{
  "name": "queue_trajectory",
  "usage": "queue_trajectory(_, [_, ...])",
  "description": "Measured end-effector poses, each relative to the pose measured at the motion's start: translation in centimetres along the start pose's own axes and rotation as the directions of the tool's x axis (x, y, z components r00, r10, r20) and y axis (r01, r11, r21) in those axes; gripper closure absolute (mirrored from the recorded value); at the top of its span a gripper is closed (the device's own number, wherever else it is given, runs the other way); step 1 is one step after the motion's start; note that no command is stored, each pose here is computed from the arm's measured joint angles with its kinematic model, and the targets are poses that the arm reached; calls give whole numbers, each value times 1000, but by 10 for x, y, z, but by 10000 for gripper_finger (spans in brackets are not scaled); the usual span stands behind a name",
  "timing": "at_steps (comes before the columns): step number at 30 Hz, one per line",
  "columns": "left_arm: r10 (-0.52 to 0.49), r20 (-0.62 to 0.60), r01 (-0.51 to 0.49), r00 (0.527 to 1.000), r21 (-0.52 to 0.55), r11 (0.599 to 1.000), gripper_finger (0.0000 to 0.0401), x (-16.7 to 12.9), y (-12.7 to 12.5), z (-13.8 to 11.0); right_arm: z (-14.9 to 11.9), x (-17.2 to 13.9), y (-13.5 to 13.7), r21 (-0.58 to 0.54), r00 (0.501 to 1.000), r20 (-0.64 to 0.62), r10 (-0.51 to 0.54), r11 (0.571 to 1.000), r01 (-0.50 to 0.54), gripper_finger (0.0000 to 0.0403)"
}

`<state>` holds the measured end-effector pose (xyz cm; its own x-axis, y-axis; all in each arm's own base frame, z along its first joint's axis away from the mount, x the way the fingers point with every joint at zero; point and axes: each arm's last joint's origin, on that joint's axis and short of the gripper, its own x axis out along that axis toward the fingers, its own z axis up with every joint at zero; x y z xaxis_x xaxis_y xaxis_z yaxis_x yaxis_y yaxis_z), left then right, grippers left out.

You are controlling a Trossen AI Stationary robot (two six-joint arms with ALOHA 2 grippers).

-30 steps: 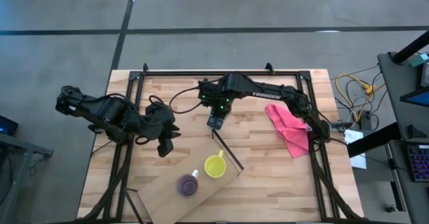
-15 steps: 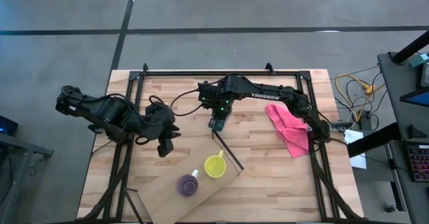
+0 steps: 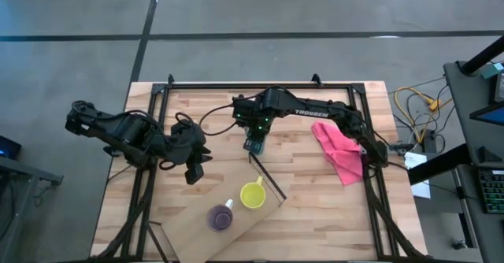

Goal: Stack small to large cups/mugs on shelf
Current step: Put the blue cup on the shelf

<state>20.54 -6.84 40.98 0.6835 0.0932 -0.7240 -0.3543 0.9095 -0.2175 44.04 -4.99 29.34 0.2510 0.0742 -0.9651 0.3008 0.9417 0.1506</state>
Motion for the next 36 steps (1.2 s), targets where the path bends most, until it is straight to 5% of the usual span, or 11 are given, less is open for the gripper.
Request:
queue_trajectory(19, [23,-19,-22,1000,62,998,320,7,0,-4,-4,-4,23,-43,1000,21,18,999,-17,317])
queue_trajectory(26, [74,-51,-67,996,130,989,320,21,6,-11,-11,-48,20,-51,996,89,27,998,-22,320])
queue_trajectory(36, [79,-3,-74,997,324,943,320,56,-1,4,-60,-140,14,55,976,216,-19,998,7,338])
